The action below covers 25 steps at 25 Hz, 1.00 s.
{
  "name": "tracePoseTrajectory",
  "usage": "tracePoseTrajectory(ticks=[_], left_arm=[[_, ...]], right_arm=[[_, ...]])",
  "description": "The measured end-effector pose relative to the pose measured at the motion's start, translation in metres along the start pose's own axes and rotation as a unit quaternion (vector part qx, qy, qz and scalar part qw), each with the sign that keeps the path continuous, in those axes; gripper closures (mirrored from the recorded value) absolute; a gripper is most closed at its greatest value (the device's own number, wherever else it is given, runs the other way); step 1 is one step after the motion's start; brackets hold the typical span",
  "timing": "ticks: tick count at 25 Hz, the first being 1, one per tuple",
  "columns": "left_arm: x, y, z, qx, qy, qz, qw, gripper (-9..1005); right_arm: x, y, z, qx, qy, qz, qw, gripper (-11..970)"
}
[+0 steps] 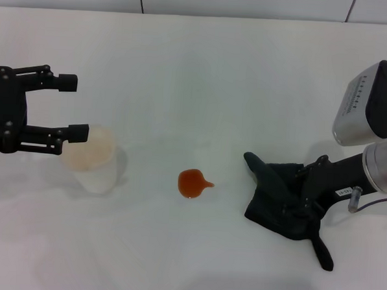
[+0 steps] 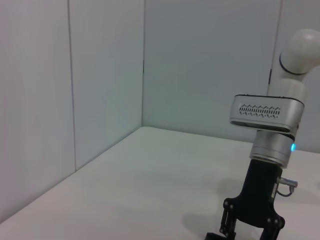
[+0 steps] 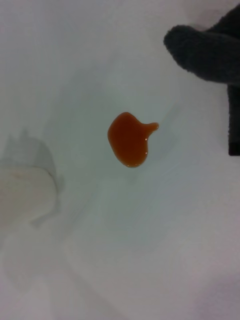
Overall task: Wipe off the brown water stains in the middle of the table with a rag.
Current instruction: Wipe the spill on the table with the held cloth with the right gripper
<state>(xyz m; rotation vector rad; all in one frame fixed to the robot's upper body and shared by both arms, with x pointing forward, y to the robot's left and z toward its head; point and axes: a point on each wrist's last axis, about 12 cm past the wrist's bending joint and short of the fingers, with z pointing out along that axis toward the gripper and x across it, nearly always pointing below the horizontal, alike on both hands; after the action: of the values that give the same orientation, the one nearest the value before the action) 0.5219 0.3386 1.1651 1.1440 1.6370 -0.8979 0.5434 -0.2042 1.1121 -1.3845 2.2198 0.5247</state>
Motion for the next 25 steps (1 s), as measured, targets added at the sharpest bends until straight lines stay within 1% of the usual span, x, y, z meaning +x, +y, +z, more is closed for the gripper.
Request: tracePoseTrajectory(ticks=[2, 5, 10, 16, 25], left_arm=[[0.0, -0.0001, 0.0, 0.0, 0.0, 0.0, 1.0, 104], [-0.0001, -0.0003, 0.0002, 0.001, -0.001, 0.0, 1.0, 104], [0.0006, -0.0008, 0.0001, 0.001, -0.001, 0.0, 1.0, 104], [0.0012, -0.0012, -0.0007, 0.0, -0.002, -0.001, 1.0, 103], [0.0021, -0.0019, -0.0011, -0.001, -0.002, 0.0, 1.0, 103]], right_arm=[[-0.0002, -0.0003, -0.0004, 0.0, -0.002, 0.001, 1.0, 247], [-0.0015, 0.0, -0.0007, -0.002, -0.008, 0.004, 1.0, 488], [-0.0028, 0.0004, -0.0004, -0.003, -0.013, 0.005, 1.0, 724], [-0.0028, 0.0013, 0.0004, -0.004, -0.013, 0.004, 1.0, 857], [-0.0069, 0.006, 0.0016, -0.02, -0.025, 0.001, 0.999, 865]])
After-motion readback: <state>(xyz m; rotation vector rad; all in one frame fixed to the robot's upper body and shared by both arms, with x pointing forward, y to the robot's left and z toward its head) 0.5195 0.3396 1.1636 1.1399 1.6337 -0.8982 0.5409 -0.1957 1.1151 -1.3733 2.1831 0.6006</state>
